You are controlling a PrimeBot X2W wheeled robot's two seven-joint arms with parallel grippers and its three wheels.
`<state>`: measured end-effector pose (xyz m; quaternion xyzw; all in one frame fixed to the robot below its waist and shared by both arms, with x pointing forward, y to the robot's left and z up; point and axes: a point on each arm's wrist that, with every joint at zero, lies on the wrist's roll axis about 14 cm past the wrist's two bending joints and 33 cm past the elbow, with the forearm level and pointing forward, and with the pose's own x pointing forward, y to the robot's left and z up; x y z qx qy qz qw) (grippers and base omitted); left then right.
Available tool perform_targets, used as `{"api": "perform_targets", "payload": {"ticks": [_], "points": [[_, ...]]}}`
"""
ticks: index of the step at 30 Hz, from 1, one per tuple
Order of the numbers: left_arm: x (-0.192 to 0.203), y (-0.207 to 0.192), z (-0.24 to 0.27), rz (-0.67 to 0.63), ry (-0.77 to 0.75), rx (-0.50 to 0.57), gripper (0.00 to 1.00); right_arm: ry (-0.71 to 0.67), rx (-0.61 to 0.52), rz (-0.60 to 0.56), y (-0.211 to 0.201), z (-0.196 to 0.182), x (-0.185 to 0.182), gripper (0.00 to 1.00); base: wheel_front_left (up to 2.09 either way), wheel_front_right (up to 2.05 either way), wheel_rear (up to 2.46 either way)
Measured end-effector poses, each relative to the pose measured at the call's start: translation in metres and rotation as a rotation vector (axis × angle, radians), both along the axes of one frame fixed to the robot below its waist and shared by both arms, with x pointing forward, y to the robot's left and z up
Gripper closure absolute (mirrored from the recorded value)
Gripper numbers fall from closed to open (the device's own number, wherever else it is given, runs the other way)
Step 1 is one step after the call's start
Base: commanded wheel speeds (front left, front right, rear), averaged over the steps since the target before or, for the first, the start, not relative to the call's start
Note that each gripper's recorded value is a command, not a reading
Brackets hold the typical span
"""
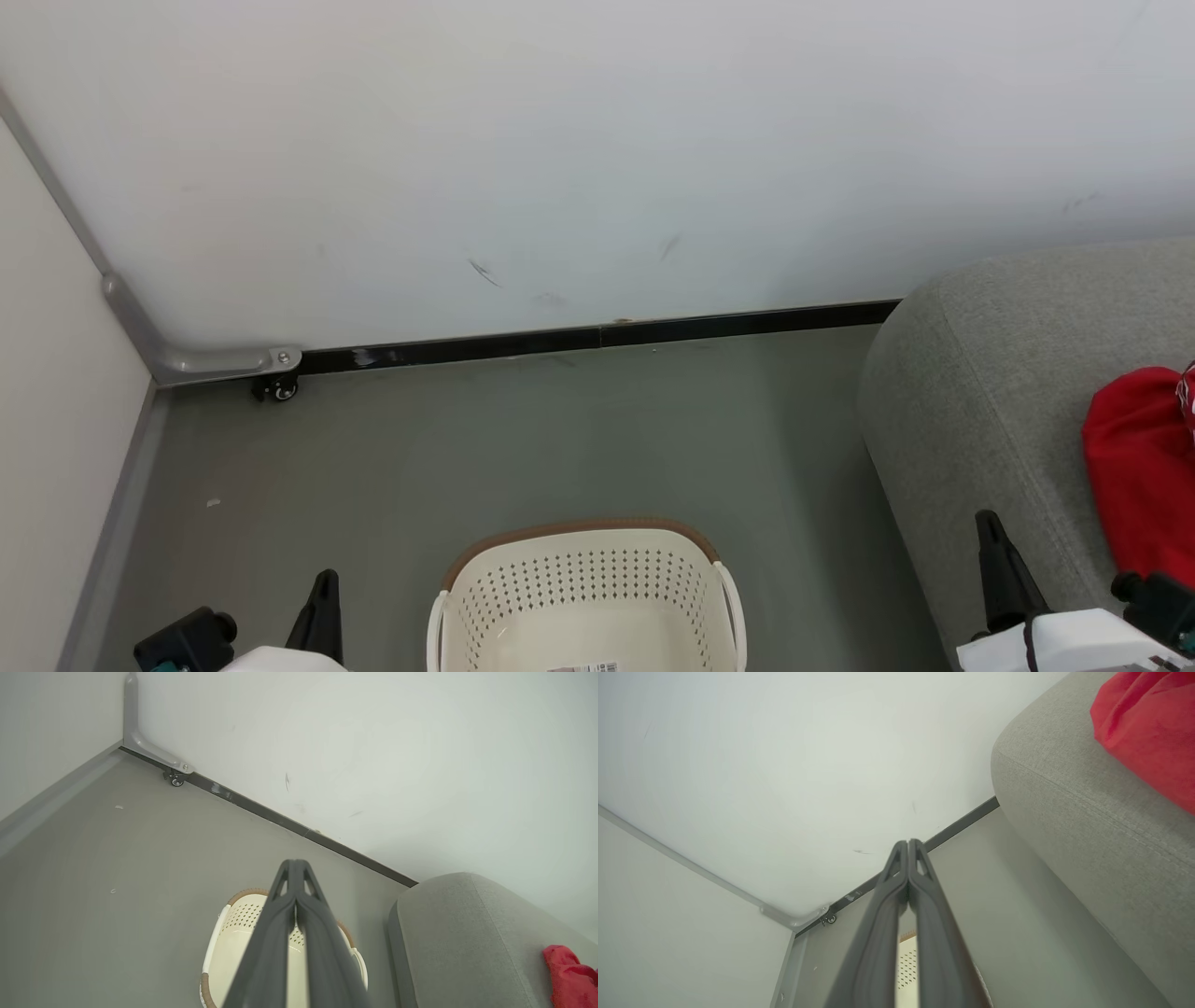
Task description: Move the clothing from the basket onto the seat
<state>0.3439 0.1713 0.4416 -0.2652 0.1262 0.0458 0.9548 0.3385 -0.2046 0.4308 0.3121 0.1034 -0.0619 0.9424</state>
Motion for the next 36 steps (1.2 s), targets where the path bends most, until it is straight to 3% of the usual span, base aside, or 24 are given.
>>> {"api": "perform_targets", "payload": {"ticks": [36], "points": [[0.013,0.004,0.009,0.094,-0.011,-0.568,1.00,-0.078,0.502,-0.105,-0.003,0.021,0.017,1.00,0.00,0.00,0.00]]}}
